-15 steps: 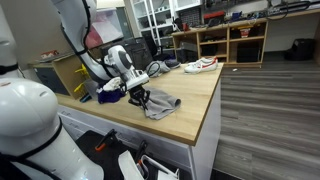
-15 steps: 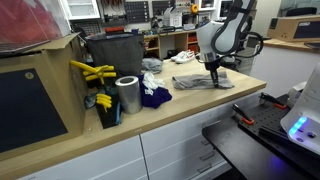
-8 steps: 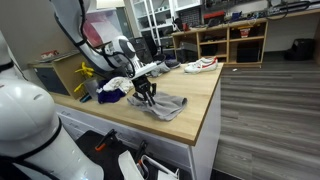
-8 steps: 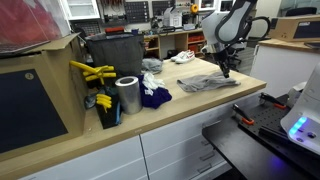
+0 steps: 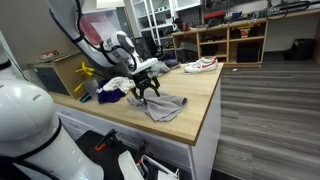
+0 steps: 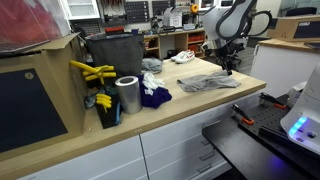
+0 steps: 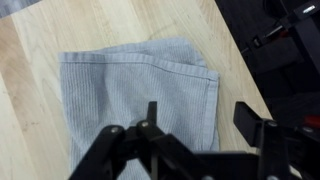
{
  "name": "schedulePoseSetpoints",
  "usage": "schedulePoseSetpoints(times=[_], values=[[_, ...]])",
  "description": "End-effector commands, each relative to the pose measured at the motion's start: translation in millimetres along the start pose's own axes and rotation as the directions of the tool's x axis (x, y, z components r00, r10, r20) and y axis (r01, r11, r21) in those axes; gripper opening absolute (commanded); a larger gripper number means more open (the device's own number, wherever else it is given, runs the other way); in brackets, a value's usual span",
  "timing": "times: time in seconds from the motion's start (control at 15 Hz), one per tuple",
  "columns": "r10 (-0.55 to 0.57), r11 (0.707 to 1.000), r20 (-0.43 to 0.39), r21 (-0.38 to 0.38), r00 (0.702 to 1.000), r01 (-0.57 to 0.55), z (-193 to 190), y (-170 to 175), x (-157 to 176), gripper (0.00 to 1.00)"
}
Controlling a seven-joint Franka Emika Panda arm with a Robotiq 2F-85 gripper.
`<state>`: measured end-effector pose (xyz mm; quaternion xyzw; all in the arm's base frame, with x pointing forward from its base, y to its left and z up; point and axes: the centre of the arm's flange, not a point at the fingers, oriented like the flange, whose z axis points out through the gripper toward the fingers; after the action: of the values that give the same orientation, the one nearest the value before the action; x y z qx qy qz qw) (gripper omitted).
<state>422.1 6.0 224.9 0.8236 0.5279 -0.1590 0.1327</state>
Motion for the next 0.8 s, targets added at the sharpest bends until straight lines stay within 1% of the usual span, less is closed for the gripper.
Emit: schedulePoseSetpoints(times=[0.0,0.2,0.33,0.53,0.67,0.73], values=[[0.056,0.998,-0.002,0.023,0.998,-0.056,-1,3,-8,1.0],[0.111,0.992,-0.016,0.064,0.994,-0.11,8,5,-15,1.0],[0.133,0.986,-0.052,0.104,0.99,-0.127,11,5,-18,1.0],[0.192,0.971,-0.11,0.163,0.975,-0.173,16,3,-20,1.0],[0.221,0.965,-0.144,0.177,0.965,-0.195,18,4,-18,1.0],[0.237,0.962,-0.156,0.172,0.959,-0.21,21,5,-16,1.0]])
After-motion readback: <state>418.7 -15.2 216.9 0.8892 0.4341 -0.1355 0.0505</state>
